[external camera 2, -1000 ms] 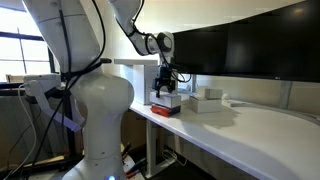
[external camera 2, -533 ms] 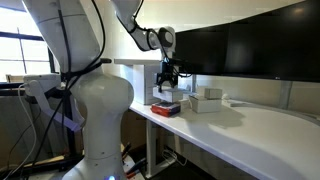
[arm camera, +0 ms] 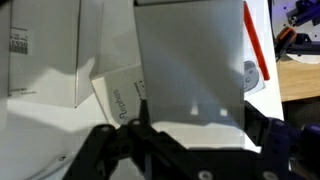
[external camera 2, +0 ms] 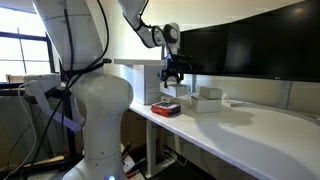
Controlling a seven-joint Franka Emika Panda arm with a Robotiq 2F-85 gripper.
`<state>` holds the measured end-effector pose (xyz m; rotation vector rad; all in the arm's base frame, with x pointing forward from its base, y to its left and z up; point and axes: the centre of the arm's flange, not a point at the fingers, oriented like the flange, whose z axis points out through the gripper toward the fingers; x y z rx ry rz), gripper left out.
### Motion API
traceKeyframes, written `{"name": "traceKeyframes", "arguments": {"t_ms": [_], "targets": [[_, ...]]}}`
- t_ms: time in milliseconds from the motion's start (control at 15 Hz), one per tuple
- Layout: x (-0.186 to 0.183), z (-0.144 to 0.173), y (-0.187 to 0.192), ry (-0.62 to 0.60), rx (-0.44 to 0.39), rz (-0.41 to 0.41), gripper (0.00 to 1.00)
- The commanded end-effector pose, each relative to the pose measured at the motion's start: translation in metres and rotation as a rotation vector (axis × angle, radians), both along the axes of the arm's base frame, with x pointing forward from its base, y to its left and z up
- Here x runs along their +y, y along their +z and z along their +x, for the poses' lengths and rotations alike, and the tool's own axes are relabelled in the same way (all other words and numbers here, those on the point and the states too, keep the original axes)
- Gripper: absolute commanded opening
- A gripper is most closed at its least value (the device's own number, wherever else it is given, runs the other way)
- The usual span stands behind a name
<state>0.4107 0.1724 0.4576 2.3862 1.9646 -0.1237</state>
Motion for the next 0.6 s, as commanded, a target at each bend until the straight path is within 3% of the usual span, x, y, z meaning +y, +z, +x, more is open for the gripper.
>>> {"name": "traceKeyframes", "arguments": {"t_ms": [0, 533], "targets": [[0.004, 0.027, 0.009, -0.076, -0.026, -0.023, 0.61], [-0.012, 0.066, 0.031, -0.155, -0.077, -0.045, 0.61]]}}
